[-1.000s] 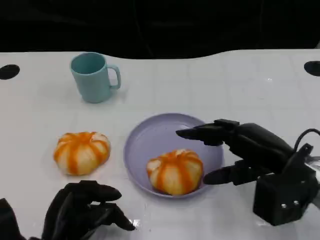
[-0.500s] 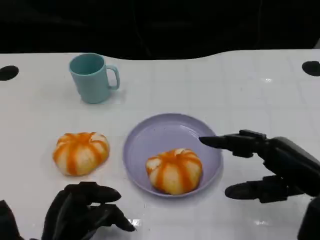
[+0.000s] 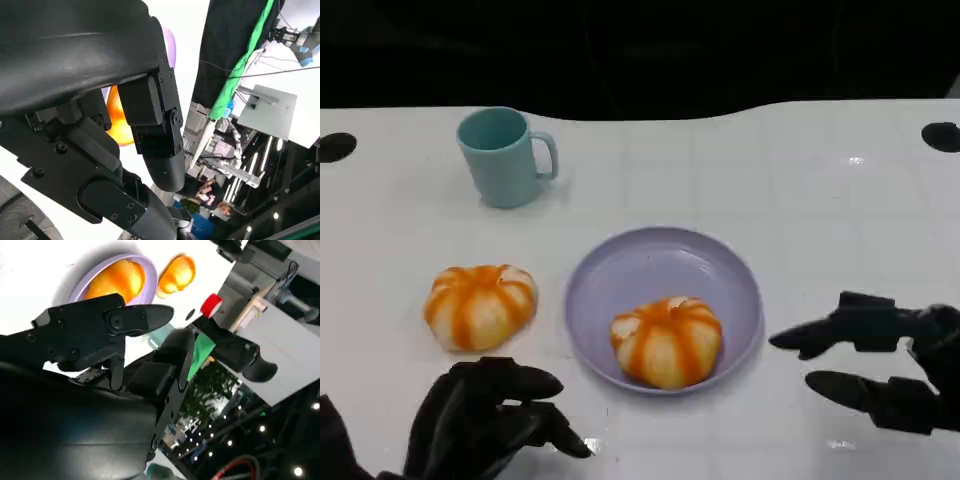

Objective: Grasp the bread from the table and place it into the plate.

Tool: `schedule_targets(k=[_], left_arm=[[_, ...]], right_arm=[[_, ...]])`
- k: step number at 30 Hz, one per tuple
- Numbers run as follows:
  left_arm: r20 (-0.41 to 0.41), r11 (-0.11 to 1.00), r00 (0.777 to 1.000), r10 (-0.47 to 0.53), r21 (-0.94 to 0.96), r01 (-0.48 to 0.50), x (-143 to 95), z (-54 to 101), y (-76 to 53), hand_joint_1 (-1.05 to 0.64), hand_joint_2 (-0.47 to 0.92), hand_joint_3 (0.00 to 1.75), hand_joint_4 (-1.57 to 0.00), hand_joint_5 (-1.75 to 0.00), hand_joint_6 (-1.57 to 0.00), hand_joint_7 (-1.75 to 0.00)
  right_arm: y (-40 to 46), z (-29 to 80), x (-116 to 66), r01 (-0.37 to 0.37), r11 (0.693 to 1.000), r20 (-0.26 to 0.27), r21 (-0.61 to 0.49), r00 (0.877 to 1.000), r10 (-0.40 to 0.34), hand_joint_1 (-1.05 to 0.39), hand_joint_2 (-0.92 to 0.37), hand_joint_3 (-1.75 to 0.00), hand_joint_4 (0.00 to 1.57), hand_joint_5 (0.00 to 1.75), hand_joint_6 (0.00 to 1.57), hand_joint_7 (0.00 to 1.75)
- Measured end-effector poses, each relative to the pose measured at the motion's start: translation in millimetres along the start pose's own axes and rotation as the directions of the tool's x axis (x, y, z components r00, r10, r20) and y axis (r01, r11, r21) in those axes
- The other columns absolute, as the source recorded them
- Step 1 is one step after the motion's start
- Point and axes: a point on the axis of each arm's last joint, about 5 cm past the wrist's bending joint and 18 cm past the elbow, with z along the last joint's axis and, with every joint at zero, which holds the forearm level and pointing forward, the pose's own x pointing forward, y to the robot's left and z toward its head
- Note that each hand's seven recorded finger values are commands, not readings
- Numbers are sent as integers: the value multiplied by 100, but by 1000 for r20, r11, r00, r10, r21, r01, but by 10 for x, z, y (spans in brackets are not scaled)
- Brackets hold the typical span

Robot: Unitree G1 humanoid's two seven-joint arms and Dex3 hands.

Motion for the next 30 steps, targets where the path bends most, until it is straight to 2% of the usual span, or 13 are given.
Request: schedule_targets(k=[6,10,16,30], left_arm=[[-3,1000,1000,-5,3,5,-15,-1,-16,-93,66,1,-157,-47,-157,0],[2,1000,1000,-12,10,12,-21,10,-31,-95,66,1,-157,-47,-156,0],[3,1000,1000,-6,12,6,-40,14,-23,-95,67,1,-157,-44,-156,0],[-4,1000,1000,6,11,-6,-23,13,22,-94,67,0,-157,-41,-156,0]], right_arm=[[85,-110,-70,12,1000,-17,-6,1000,-12,-25,-53,-101,76,155,87,91],[96,-131,-76,0,1000,-31,-10,1000,0,-26,-52,-97,79,164,85,102],[124,-160,-100,-31,999,-48,-21,998,30,-29,-49,-98,82,164,85,106],[130,-216,-88,-44,999,-70,-11,997,43,-32,-50,-98,82,162,83,109]])
